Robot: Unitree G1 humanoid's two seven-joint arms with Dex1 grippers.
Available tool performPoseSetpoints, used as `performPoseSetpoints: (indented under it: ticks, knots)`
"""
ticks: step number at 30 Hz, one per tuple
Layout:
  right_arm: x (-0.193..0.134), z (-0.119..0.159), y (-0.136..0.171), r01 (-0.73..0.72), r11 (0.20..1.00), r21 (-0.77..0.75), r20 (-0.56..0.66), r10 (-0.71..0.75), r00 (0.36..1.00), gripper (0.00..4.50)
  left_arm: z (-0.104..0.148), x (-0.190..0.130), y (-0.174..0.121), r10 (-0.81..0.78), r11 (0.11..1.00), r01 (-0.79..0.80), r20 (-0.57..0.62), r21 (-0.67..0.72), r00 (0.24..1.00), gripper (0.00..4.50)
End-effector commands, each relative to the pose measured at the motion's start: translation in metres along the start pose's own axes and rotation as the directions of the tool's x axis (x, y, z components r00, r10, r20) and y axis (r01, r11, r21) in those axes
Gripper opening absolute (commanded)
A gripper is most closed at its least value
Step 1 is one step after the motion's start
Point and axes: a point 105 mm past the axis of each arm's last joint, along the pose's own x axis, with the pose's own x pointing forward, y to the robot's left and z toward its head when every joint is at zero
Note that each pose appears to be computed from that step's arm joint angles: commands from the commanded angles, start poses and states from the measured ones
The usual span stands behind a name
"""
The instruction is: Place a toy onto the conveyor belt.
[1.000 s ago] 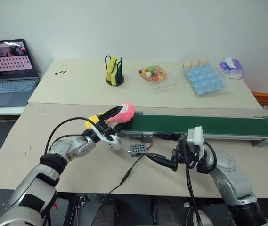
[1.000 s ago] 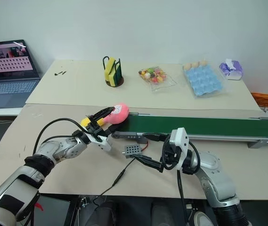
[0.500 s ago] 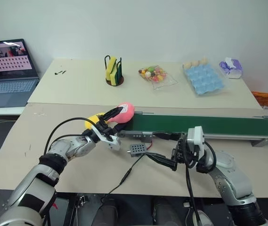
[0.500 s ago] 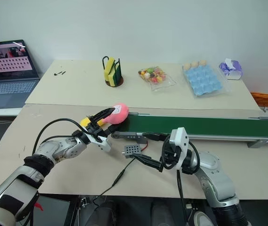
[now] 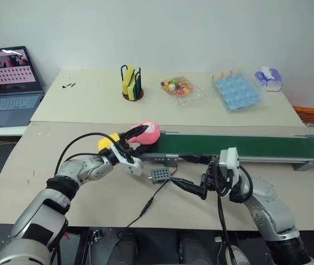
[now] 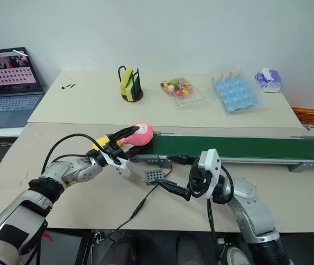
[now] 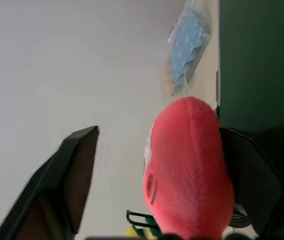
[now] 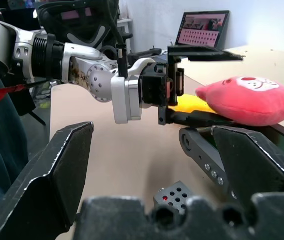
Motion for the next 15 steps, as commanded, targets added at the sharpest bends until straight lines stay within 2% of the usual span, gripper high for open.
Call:
performPoseSetpoints:
  ticks: [1,7,15]
  knots:
    - [0.0002,0.0137,0.0011,0.000,0.998,-0.055,0.045,0.003,0.999,4.50,0.0001,0.0032,0.0127,0.035,0.999,-0.035,0.015,-0.001,0.999,2.08]
    - [0.0006,0.0134,0.0006,-0.002,0.998,-0.056,0.042,0.004,0.999,4.50,-0.0044,0.0030,0.0133,0.043,0.999,-0.043,-0.016,0.005,0.999,0.22]
    - [0.0008,0.0122,-0.0009,0.004,0.998,-0.056,0.034,-0.002,0.999,4.50,0.0007,0.0066,0.0185,0.063,0.997,-0.064,0.015,0.041,0.998,0.22]
